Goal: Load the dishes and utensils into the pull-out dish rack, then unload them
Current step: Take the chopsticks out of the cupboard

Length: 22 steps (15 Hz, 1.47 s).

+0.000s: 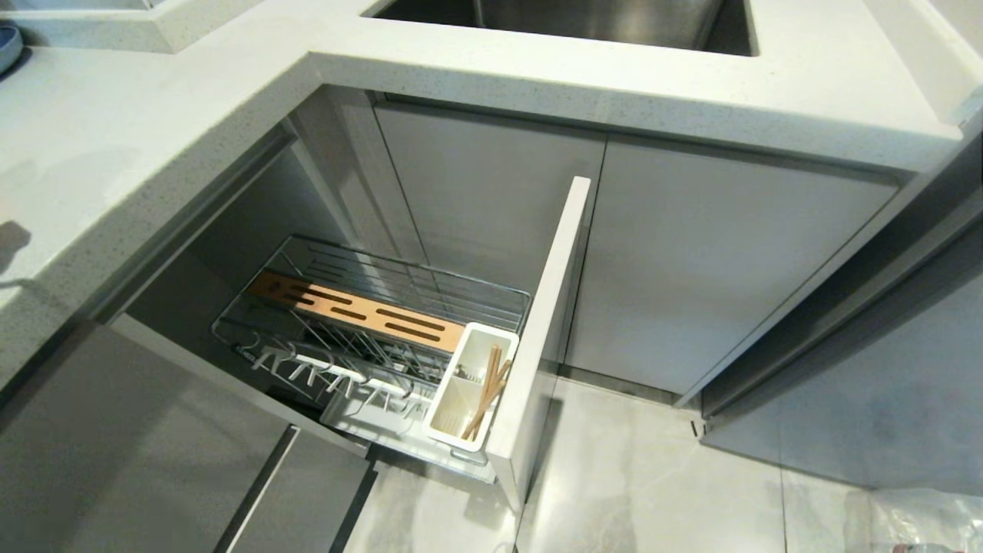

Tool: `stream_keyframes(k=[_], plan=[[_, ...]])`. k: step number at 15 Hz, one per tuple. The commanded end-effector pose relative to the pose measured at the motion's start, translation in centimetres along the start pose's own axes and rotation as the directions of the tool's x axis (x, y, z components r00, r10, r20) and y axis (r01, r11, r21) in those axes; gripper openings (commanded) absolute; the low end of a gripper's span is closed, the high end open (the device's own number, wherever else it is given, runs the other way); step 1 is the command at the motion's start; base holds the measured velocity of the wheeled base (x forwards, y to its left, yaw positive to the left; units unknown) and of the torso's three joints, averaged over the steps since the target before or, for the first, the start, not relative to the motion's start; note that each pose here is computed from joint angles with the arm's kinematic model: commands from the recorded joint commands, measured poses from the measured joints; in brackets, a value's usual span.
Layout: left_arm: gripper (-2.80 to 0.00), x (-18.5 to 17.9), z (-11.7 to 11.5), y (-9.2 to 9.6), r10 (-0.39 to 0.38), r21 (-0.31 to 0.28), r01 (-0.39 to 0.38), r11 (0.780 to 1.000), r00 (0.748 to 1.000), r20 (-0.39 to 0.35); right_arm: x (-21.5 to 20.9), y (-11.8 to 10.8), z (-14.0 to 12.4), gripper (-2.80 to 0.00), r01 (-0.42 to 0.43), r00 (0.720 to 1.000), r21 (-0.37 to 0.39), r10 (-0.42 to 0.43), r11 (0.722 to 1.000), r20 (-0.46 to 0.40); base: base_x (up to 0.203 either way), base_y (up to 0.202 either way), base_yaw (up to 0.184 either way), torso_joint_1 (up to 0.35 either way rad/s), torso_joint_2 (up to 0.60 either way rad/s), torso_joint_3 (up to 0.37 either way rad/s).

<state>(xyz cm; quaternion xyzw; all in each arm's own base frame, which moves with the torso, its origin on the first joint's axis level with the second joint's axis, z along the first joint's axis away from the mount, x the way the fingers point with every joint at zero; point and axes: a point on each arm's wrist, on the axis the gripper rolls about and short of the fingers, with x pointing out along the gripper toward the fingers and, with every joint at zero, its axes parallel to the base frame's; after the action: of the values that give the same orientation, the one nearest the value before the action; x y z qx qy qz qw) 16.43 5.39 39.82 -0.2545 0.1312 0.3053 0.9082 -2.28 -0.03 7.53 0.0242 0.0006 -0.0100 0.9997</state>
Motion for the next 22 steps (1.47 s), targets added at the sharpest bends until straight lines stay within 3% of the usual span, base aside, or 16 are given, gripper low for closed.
stream_keyframes(k=[1,4,14,15,22], plan=[[-2.8,2.4,0.2,0.1,0.021,-0.006,-0.022,1.0,0.999,-0.047,0.0,0.0,0.0,-2.8,0.0,1.0,0.001,0.0,1.0,-0.001,0.0,0.0,0.0,0.0,0.0,0.0],[-2.8,3.4,0.4,0.4,0.007,-0.014,-0.008,1.0,0.997,-0.077,0.0,0.0,0.0,-2.8,0.0,1.0,0.001,0.0,1.0,-0.001,0.0,0.0,0.0,0.0,0.0,0.0],[-2.8,3.9,0.8,1.1,0.042,-0.032,-0.045,0.999,0.997,-0.067,0.0,0.0,0.0,-2.8,0.0,1.0,0.001,0.0,1.0,-0.001,0.0,0.0,0.0,0.0,0.0,0.0],[0.0,3.8,0.8,1.1,0.042,-0.033,-0.044,0.998,0.997,-0.064,0.0,0.0,0.0,-2.8,0.0,1.0,0.001,0.0,1.0,-0.001,0.0,0.0,0.0,0.0,0.0,0.0],[0.0,3.3,1.1,1.3,0.041,-0.04,-0.043,0.998,0.998,-0.045,0.0,0.0,0.0,-2.8,0.0,1.0,0.001,0.0,1.0,-0.001,0.0,0.0,0.0,0.0,0.0,0.0]])
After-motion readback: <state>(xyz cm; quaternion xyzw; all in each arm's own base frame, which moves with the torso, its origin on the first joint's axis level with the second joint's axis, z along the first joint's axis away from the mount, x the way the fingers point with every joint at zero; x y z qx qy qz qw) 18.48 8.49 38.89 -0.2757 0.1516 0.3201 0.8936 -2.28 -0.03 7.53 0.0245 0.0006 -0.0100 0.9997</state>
